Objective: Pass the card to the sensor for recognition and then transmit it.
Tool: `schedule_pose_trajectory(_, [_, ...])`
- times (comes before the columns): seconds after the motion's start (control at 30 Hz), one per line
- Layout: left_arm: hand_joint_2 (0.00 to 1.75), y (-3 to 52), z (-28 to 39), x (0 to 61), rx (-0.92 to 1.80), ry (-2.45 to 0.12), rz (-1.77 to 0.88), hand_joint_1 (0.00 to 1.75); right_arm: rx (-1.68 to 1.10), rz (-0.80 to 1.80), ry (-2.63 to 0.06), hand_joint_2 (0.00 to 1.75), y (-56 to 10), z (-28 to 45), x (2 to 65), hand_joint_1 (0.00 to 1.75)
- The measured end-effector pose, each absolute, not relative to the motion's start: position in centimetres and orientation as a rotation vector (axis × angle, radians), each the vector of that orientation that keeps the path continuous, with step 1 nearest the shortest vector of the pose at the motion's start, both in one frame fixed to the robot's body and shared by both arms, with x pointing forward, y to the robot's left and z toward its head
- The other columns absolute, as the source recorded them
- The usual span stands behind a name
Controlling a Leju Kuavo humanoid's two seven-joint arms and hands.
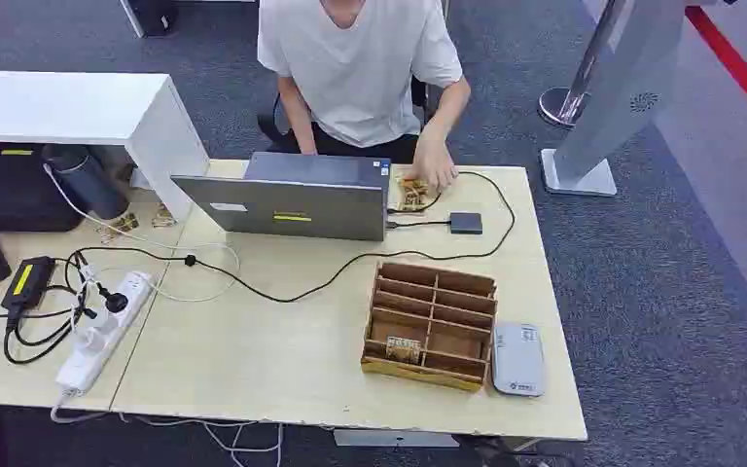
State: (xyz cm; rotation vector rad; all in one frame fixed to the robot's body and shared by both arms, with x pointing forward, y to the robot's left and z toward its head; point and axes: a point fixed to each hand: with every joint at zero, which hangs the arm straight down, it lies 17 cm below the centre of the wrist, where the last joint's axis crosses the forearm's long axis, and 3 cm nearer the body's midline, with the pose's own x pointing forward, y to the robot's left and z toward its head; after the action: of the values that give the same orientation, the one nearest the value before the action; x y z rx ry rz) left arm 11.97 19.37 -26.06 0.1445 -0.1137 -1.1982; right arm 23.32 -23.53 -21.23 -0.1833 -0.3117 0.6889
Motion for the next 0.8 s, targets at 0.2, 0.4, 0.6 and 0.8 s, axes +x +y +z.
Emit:
schedule_pose_trajectory(0.2, [1.75,19.5,-26.1,12.0,0.165,-0.128,-1.183,0.00,-0.199,0.658,-0.184,1.75,-25.6,-22.6,17.5,0.00])
schedule_pose_trajectory(0.4, [1.75,20.1,-26.2,11.9,0.197,-0.108,-1.160,0.00,-0.221,0.601,-0.102,1.75,-29.8,-23.6,9.6,0.00])
schedule_pose_trajectory(0.6, [1.75,20.2,-26.2,11.9,0.210,-0.104,-1.153,0.00,-0.326,0.508,-0.120,1.75,-33.9,-21.8,5.5,0.00])
schedule_pose_trajectory(0.8, [1.75,20.2,-26.2,11.6,0.206,-0.097,-1.169,0.00,-0.494,0.587,-0.143,1.75,-40.2,-17.9,-2.2,0.00])
